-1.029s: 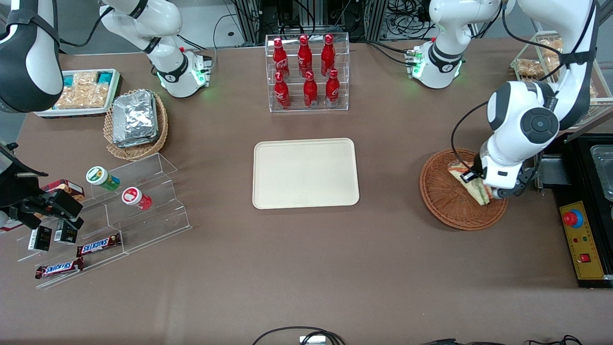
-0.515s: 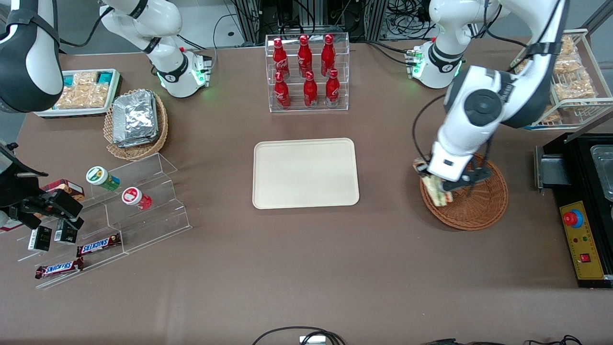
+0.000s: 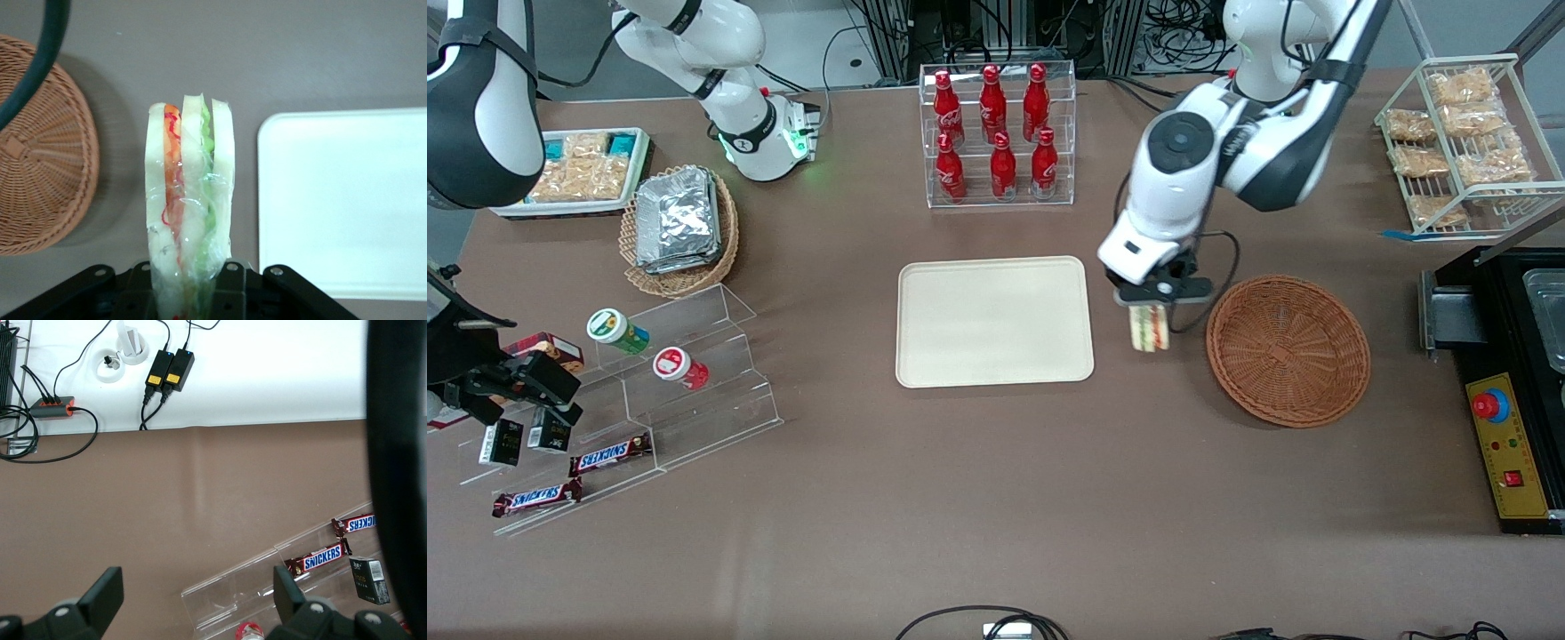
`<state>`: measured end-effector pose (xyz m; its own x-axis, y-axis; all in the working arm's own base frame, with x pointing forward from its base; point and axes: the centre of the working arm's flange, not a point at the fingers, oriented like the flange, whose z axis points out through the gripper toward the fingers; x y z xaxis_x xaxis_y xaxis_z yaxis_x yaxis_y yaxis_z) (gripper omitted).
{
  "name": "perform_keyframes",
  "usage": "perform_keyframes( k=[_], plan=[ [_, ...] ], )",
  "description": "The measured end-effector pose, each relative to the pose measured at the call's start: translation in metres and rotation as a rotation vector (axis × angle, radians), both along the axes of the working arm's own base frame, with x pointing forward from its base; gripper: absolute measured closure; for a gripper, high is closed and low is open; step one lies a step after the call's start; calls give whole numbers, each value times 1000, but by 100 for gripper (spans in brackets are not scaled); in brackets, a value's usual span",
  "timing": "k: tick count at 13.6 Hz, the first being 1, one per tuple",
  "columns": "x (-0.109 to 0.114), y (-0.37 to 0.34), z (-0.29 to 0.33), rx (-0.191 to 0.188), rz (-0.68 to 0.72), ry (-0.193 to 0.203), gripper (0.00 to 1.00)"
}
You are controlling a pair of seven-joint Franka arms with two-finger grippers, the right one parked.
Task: Place sandwich from basket to tray
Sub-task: 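Lift the sandwich with the left gripper and carry it toward the tray, then lower the sandwich onto the cream tray with the left gripper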
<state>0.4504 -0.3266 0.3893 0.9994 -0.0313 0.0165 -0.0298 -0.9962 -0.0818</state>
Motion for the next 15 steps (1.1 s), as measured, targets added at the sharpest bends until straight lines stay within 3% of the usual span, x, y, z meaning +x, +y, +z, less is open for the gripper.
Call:
perform_keyframes(
  k=[3, 8, 15],
  plan=[
    [-17, -32, -12, -30, -49, 3, 81],
    [-44, -88, -56, -98, -82, 55, 81],
    [-56, -112, -121, -36, -150, 89, 81]
  ],
)
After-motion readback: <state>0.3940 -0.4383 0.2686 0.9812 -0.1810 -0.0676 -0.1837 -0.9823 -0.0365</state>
